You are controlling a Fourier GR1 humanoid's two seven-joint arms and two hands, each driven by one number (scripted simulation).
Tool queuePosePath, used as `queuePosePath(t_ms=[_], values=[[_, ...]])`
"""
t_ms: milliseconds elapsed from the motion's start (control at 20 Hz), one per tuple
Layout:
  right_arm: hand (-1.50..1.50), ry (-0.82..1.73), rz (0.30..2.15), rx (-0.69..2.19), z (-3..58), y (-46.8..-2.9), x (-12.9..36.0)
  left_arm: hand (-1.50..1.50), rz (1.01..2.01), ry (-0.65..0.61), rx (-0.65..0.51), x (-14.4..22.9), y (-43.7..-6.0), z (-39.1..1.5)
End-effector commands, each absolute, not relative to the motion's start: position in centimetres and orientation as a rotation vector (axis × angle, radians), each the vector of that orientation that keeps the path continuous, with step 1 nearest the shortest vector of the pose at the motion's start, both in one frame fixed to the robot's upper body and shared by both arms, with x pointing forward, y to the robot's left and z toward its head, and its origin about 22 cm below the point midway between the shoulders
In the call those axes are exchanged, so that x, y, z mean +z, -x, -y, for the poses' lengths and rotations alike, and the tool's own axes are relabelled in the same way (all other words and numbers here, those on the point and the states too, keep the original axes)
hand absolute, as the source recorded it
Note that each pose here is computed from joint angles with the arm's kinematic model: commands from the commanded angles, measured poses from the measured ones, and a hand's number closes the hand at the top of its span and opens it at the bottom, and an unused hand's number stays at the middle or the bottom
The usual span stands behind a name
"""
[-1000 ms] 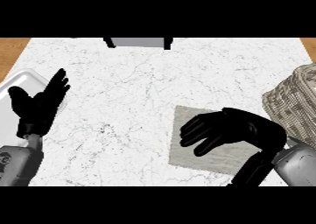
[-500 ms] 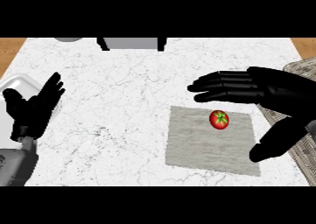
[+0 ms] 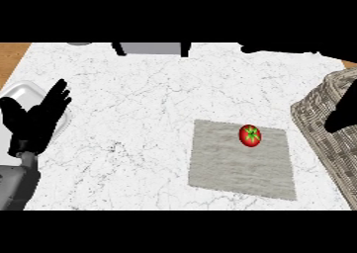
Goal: Pick the tomato from the placemat and place it in the basket
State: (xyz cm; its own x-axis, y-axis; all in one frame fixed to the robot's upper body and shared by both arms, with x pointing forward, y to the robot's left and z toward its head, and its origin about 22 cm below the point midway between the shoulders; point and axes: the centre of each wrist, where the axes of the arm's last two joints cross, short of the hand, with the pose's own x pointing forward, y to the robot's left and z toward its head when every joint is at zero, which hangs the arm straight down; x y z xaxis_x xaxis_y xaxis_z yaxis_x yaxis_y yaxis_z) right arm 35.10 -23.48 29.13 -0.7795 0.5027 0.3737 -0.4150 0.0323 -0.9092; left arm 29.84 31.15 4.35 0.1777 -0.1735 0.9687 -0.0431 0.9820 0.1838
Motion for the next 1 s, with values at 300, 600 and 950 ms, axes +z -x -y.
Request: queuePosePath(t_ms=[300,600,950], values=[[-1.50,-0.098,1.490,1.854,28.6,-37.4,29.3,0.00,1.403,-0.174,-0.087,4.1,-29.9,-31.2],[-1.50,-0.171,1.616,1.727,32.3,-37.5,27.3,0.00,1.380,-0.177,-0.078,4.3,-30.0,-31.7],[-1.50,-0.209,1.621,1.706,31.0,-38.4,19.0,0.00,1.397,-0.179,-0.083,3.7,-30.2,-31.1]])
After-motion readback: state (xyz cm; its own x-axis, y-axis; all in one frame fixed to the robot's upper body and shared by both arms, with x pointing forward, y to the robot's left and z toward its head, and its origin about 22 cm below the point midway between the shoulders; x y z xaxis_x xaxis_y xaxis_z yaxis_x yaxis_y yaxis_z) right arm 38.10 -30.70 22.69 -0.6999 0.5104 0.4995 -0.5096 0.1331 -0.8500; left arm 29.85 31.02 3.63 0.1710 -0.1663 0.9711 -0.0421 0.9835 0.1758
